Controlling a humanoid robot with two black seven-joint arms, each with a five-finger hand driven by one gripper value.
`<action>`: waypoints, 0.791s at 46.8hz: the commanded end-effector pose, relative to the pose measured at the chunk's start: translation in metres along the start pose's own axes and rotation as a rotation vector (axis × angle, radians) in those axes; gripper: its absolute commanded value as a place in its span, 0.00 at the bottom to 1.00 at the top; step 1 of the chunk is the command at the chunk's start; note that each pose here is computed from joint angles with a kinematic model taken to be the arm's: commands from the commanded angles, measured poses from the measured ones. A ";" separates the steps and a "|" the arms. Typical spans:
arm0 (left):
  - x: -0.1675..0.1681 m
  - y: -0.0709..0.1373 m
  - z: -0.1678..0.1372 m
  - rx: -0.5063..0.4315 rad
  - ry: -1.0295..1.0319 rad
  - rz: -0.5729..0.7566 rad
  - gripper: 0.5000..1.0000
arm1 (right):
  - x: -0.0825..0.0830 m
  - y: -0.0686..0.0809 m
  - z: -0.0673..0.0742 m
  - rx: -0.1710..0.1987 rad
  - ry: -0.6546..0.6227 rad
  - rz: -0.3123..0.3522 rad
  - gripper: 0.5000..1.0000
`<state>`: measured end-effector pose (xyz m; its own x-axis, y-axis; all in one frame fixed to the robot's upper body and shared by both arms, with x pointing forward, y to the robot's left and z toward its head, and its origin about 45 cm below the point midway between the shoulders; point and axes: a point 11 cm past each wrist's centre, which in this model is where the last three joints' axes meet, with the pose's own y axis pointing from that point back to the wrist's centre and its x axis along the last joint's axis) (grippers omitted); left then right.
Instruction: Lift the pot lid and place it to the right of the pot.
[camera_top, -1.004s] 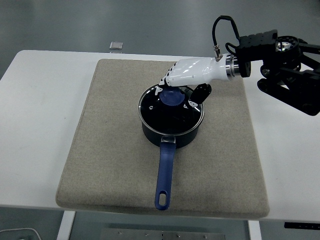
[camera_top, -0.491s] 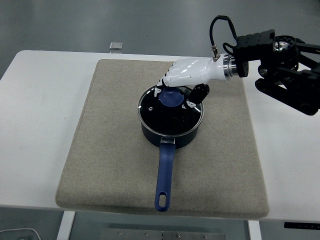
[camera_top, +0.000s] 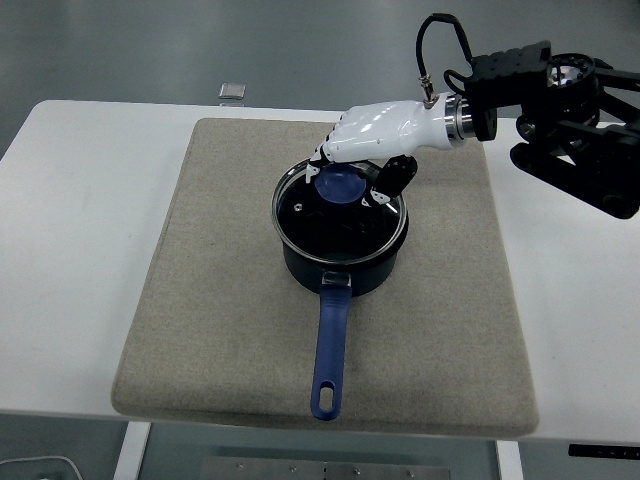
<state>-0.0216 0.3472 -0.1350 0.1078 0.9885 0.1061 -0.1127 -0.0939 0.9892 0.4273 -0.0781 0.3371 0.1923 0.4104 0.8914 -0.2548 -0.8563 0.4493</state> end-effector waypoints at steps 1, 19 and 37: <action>0.000 0.000 0.000 0.000 -0.001 0.000 1.00 | 0.002 0.000 0.000 0.001 0.002 0.005 0.00; 0.000 0.000 0.000 0.000 -0.001 0.000 1.00 | 0.013 0.008 0.013 -0.046 0.009 0.021 0.00; 0.000 0.000 0.000 0.000 -0.001 0.000 1.00 | 0.014 0.031 0.055 -0.189 -0.020 0.043 0.00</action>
<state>-0.0215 0.3470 -0.1351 0.1077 0.9886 0.1057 -0.1129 -0.0934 0.9892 0.4708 -0.1115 0.3596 0.1925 0.3693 0.9091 -0.4217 -0.8054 0.4165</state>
